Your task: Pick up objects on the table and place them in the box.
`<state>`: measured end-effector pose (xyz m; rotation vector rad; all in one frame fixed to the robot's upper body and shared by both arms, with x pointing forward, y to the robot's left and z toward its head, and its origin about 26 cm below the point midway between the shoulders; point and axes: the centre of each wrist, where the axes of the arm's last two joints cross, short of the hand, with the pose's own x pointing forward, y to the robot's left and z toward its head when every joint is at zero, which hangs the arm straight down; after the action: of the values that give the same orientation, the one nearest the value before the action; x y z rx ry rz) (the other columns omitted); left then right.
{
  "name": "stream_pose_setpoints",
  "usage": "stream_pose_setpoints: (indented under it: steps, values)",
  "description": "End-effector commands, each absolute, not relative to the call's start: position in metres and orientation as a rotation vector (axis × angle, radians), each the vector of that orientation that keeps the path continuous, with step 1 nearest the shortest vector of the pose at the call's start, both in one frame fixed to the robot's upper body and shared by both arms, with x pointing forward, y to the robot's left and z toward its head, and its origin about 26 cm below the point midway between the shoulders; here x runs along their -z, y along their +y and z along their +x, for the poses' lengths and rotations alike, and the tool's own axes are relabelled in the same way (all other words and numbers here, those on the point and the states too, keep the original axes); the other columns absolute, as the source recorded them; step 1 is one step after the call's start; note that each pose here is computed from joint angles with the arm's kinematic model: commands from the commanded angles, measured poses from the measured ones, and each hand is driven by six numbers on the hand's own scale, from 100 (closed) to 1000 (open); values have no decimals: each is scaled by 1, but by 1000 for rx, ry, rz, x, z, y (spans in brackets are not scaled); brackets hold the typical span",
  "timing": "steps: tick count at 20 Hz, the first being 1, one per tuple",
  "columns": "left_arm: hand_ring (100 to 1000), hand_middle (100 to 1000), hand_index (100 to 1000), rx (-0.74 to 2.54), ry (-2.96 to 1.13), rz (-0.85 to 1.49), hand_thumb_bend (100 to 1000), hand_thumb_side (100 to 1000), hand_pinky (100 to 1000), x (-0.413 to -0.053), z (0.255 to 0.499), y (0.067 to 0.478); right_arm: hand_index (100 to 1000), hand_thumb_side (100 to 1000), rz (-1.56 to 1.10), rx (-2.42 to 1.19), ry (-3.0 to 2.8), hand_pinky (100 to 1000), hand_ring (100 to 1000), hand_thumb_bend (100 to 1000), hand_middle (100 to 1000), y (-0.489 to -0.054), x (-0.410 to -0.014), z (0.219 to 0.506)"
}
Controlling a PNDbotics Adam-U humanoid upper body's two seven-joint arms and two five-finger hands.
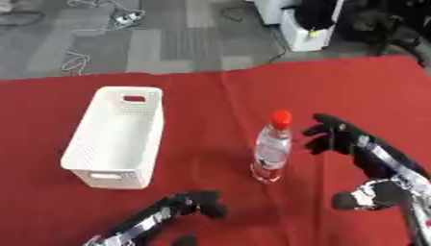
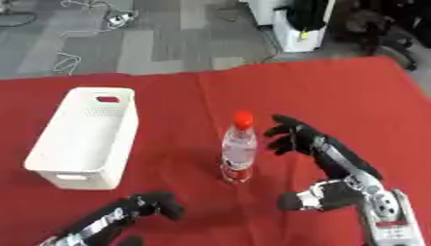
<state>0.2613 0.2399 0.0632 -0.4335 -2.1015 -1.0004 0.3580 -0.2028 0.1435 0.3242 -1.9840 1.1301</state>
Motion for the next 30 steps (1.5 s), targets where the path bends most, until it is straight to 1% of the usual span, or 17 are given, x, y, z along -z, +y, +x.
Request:
stream_pose_setpoints:
  steps: [1, 14, 23, 28, 30]
  values:
    - [837, 723, 978, 1139, -2181, -456, 100, 761, 749, -73, 262, 237, 1000, 515, 346, -1133, -2043, 747, 754, 1000, 802, -202, -152, 362]
    - [837, 723, 978, 1170, -2192, -452, 100, 772, 751, -74, 262, 234, 1000, 511, 258, -1143, -2070, 746, 749, 1000, 795, -212, -163, 382]
    - [837, 721, 978, 1192, -2204, -450, 100, 775, 752, -75, 261, 232, 1000, 516, 207, -1134, -2067, 748, 749, 1000, 793, -217, -167, 389]
    - [836, 721, 977, 1201, -2214, -454, 100, 776, 753, -76, 261, 230, 1000, 479, 216, -1116, -2073, 746, 745, 1000, 790, -214, -165, 389]
    - [836, 721, 978, 1204, -2215, -456, 100, 776, 753, -76, 262, 229, 1000, 478, 223, -1108, -2077, 744, 745, 1000, 788, -212, -165, 389]
